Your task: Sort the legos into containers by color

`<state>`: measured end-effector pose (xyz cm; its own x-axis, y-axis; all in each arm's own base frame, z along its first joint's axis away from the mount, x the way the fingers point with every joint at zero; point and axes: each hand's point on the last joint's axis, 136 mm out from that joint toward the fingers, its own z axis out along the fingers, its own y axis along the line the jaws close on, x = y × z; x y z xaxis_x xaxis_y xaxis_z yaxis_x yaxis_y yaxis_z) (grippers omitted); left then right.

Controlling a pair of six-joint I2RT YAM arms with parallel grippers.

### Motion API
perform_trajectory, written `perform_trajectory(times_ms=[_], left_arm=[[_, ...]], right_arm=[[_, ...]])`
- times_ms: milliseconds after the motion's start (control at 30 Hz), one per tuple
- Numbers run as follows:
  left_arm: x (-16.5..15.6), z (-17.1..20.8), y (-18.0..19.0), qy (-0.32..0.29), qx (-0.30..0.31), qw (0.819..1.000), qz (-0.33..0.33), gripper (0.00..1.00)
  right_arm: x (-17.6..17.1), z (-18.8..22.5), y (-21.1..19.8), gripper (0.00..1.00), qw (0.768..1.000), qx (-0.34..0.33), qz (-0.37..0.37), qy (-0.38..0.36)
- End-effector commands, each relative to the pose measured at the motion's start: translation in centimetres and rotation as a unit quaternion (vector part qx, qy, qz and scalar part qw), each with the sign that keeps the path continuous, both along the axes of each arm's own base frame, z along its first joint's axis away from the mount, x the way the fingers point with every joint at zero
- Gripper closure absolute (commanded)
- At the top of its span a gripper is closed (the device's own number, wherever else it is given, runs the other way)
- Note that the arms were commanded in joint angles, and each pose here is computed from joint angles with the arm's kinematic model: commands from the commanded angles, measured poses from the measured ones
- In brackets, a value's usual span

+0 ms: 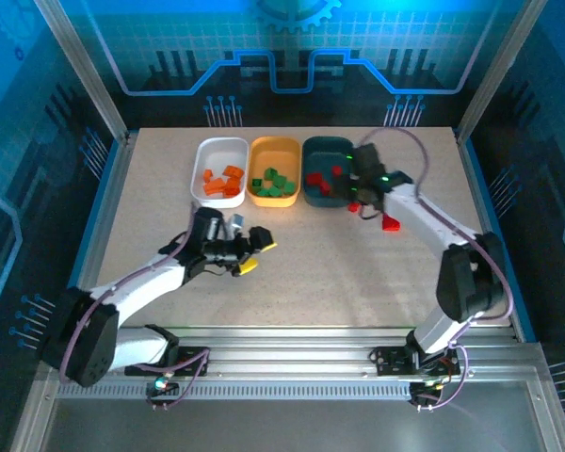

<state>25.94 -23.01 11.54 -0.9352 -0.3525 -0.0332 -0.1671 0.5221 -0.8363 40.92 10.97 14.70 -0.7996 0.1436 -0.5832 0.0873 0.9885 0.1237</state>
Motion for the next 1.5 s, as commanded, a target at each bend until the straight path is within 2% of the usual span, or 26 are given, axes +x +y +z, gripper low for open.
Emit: perform_trajectory(times_ms=[0, 67, 200, 300, 600, 800, 967, 1167, 1467], left_arm=[[0.4, 0.6, -4.2, -0.032, -0.005, 0.999, -0.040, 0.01], [0.0, 0.3, -6.5, -0.032, -0.007, 0.997, -0.068, 0.01], [0.3, -0.2, -9.8, -0.022, -0.021, 0.995, -0.090, 0.01], [0.4, -0.5, -11.0, -0.013, -0.032, 0.995, -0.094, 0.01], [-0.2, -1.0, -10.4, -0.008, -0.019, 0.996, -0.088, 0.01], [0.2, -1.0, -10.8, -0.003, -0.021, 0.996, -0.089, 0.01], [0.4, -0.9, -11.0, -0.003, -0.021, 0.996, -0.088, 0.01], [0.3, -1.2, -10.9, 0.000, -0.017, 0.996, -0.089, 0.01], [0.9, -0.6, -10.1, -0.006, -0.016, 0.996, -0.083, 0.01]], right_arm=[[-3.8, -4.6, -5.3, 0.29, 0.996, 0.007, -0.045, 0.077], [-4.8, -6.3, -7.3, 0.27, 0.992, 0.021, -0.061, 0.111], [-4.8, -9.1, -8.0, 0.25, 0.987, 0.038, -0.054, 0.150], [-4.4, -10.9, -9.2, 0.25, 0.982, 0.009, -0.075, 0.174], [-3.9, -10.9, -11.7, 0.26, 0.971, -0.014, -0.132, 0.199], [-3.3, -12.7, -10.9, 0.31, 0.965, 0.006, -0.102, 0.241], [-3.1, -13.1, -10.7, 0.36, 0.966, 0.009, -0.095, 0.240], [-2.9, -12.5, -10.8, 0.52, 0.971, 0.010, -0.098, 0.220], [-3.1, -8.9, -10.2, 0.55, 0.982, 0.007, -0.093, 0.165]])
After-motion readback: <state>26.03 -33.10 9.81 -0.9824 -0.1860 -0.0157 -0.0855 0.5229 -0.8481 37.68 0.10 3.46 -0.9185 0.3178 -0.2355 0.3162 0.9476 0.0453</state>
